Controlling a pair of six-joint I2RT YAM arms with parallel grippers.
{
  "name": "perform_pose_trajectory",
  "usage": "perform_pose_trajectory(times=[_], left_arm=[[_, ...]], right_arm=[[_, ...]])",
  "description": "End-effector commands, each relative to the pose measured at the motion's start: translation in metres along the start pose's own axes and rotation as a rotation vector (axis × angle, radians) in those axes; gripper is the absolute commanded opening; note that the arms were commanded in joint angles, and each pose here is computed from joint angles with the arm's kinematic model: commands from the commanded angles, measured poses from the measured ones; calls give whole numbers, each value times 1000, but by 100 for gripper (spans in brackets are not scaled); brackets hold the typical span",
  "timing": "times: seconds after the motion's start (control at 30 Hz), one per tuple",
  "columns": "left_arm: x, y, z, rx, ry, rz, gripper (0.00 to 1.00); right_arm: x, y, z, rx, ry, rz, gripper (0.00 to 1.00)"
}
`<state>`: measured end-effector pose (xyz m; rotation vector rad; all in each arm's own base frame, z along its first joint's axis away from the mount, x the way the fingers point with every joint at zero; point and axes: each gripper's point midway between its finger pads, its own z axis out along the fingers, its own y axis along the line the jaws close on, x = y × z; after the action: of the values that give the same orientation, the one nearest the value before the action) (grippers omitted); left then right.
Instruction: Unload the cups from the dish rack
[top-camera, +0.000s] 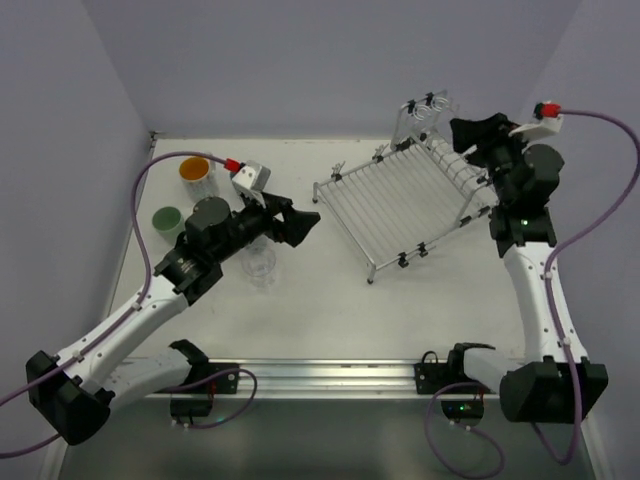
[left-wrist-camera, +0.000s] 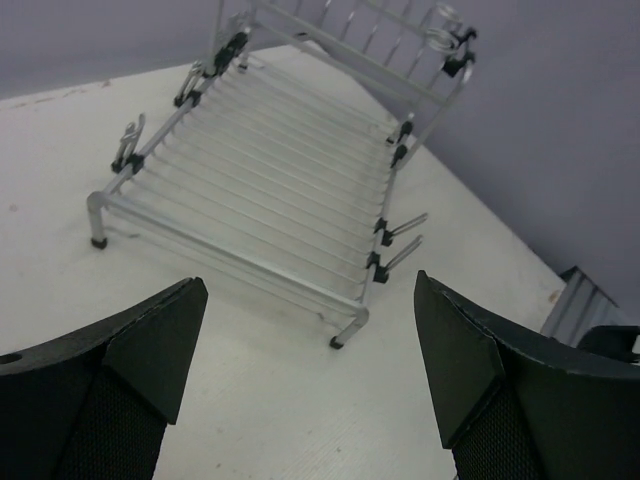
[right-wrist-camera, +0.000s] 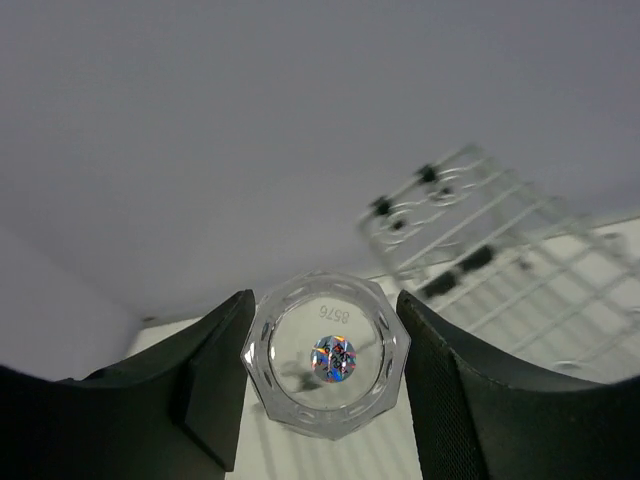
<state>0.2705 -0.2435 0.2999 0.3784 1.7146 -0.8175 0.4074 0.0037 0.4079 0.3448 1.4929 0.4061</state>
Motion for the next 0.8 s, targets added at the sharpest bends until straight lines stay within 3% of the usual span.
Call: perform_pose_trajectory(times=[0.0,0.03,0.2,0.6,0.77], left_arm=[[-55,-52,2,240,-154,-116,90],[-49,-61,7,297,-127,-140,84],[-57,-85,15,446,-138,-310,82],[-66,-88,37,493,-173,-428,78],[-68,-92,44,534,-168,-453,68]], right_arm=[[33,112,-28,-507,66,258,39],[48,123,-36,-547,109,324,40],[72,183,-81,-789,172,453,40],[109,200,-107,-854,267,493,40],[118,205,-111,-884,299,507,40]])
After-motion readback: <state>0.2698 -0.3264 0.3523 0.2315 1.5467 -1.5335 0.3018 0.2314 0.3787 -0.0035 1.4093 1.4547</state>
